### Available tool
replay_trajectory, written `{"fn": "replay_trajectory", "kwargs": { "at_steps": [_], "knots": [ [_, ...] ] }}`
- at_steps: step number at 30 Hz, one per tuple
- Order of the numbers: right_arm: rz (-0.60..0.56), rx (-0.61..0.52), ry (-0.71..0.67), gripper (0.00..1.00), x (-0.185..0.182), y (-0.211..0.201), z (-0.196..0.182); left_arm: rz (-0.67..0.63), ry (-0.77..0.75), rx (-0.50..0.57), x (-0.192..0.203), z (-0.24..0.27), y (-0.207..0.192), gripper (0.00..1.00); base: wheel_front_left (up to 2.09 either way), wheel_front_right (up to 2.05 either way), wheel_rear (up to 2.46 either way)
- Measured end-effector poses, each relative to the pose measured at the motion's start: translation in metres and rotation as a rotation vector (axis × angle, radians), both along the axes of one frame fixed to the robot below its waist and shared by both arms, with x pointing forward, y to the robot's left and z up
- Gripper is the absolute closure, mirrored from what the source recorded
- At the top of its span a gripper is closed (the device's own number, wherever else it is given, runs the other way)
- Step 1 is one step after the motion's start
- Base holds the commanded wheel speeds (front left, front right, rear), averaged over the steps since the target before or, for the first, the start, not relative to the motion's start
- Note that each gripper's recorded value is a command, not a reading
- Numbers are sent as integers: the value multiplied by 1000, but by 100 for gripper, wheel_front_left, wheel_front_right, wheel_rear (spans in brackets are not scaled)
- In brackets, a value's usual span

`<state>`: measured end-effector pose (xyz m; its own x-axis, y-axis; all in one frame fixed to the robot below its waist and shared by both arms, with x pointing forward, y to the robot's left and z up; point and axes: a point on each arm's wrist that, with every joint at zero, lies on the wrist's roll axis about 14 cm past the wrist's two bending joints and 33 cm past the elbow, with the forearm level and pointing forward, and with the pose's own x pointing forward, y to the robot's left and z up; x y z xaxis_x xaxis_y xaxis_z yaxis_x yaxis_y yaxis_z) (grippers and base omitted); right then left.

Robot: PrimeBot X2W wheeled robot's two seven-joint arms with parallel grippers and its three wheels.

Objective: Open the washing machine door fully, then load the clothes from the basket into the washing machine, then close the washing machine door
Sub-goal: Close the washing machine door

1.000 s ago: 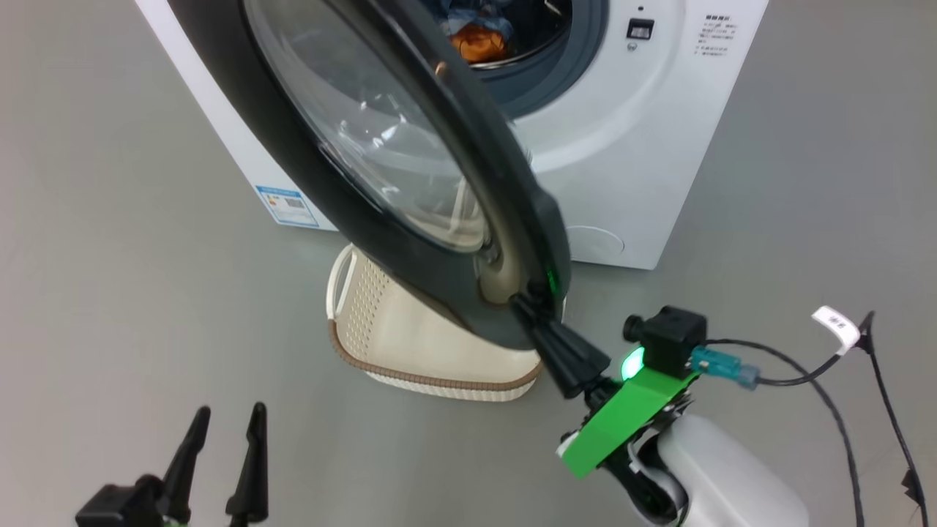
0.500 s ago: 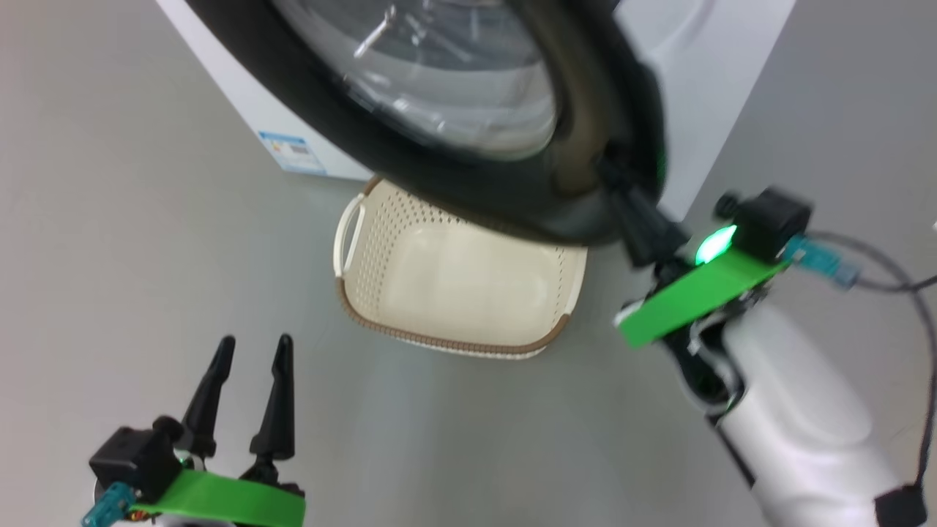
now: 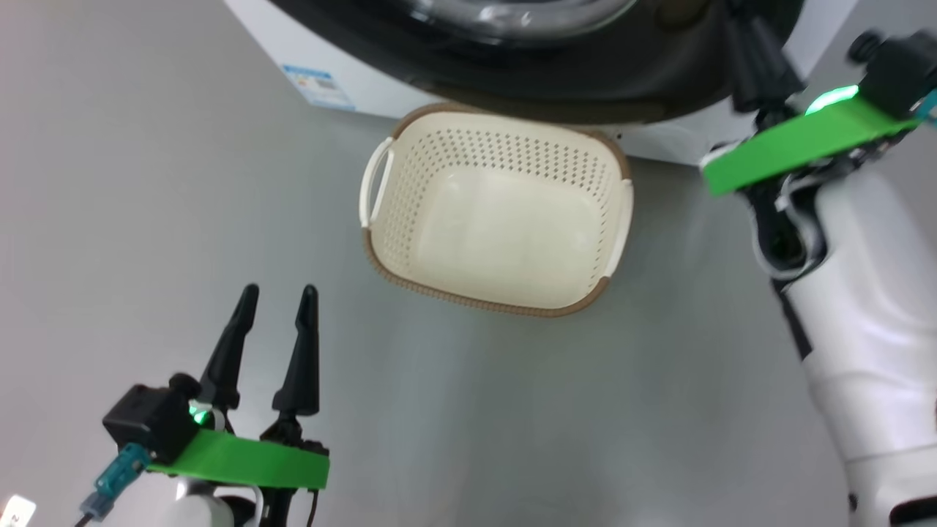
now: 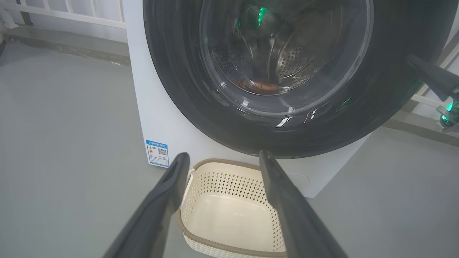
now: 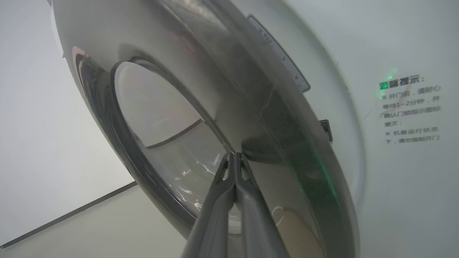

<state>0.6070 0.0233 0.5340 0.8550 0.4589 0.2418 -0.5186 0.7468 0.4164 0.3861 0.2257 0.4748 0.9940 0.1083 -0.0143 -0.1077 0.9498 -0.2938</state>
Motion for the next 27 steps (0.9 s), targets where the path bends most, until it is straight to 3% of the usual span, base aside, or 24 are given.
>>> {"fn": "replay_trajectory", "kwargs": {
  "at_steps": [17,27],
  "knots": [
    [-74,85,-12,100,53,-5,4,4,8,22,16,-4,2,0,0,0,0],
    [1,17,-30,100,30,14,9,-3,6,27,12,-1,4,0,0,0,0]
  ]
}}
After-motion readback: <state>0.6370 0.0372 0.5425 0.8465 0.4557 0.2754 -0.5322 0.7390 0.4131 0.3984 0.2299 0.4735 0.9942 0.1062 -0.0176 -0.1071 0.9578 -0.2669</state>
